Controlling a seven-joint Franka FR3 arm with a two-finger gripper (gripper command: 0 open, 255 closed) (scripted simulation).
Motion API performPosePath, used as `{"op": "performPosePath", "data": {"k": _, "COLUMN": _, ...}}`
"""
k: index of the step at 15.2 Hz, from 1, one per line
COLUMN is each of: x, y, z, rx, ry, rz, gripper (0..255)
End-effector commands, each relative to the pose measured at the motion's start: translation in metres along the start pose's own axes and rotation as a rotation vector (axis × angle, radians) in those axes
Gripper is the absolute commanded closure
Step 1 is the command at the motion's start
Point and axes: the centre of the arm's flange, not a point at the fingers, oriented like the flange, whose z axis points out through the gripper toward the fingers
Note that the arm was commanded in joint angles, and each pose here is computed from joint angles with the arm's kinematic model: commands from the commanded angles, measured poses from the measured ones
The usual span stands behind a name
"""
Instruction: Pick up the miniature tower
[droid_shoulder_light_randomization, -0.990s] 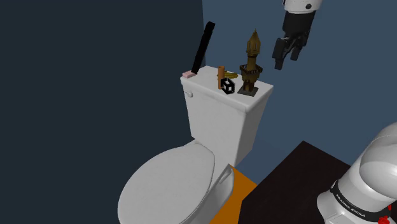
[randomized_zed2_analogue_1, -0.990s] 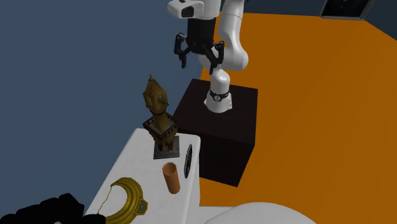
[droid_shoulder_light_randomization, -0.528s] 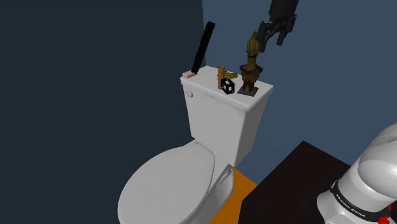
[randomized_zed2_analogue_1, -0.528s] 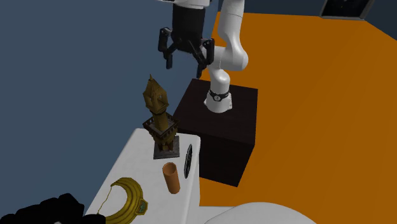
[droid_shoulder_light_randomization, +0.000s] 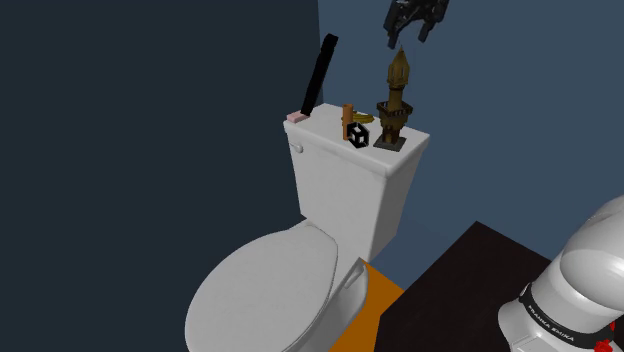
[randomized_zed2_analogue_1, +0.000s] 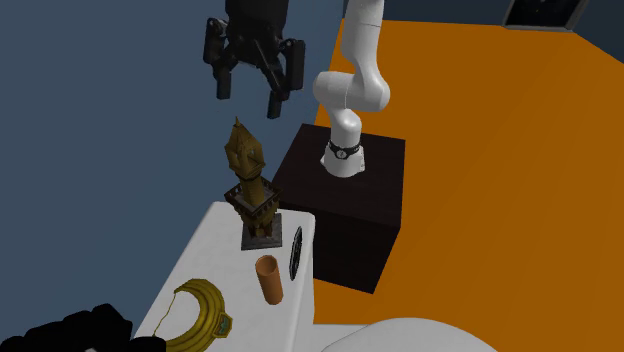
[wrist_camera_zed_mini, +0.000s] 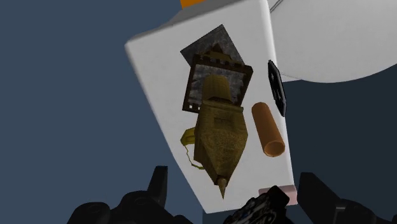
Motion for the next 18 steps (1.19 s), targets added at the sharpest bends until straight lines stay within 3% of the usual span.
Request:
{"op": "performPosePath", "data": {"k": 1, "x": 0.016, "y": 0.003, "z": -0.007, "rx": -0.001, "ry": 0.032, "rz": 0.026, "gripper": 0}}
{"op": "performPosePath", "data": {"k": 10, "x": 0.001, "y": 0.001, "z": 0.03, "rx": -0.001, "ry": 0.032, "rz": 0.026, "gripper": 0}}
{"op": "performPosePath", "data": {"k": 11, "x": 0.001, "y": 0.002, "z": 0.031, "rx": -0.001, "ry": 0.032, "rz": 0.026, "gripper": 255}}
{"op": "performPosePath", "data": {"k": 18, "x": 0.002, "y": 0.002, "z": 0.032, "rx": -0.001, "ry": 0.032, "rz": 0.026, "gripper": 255}}
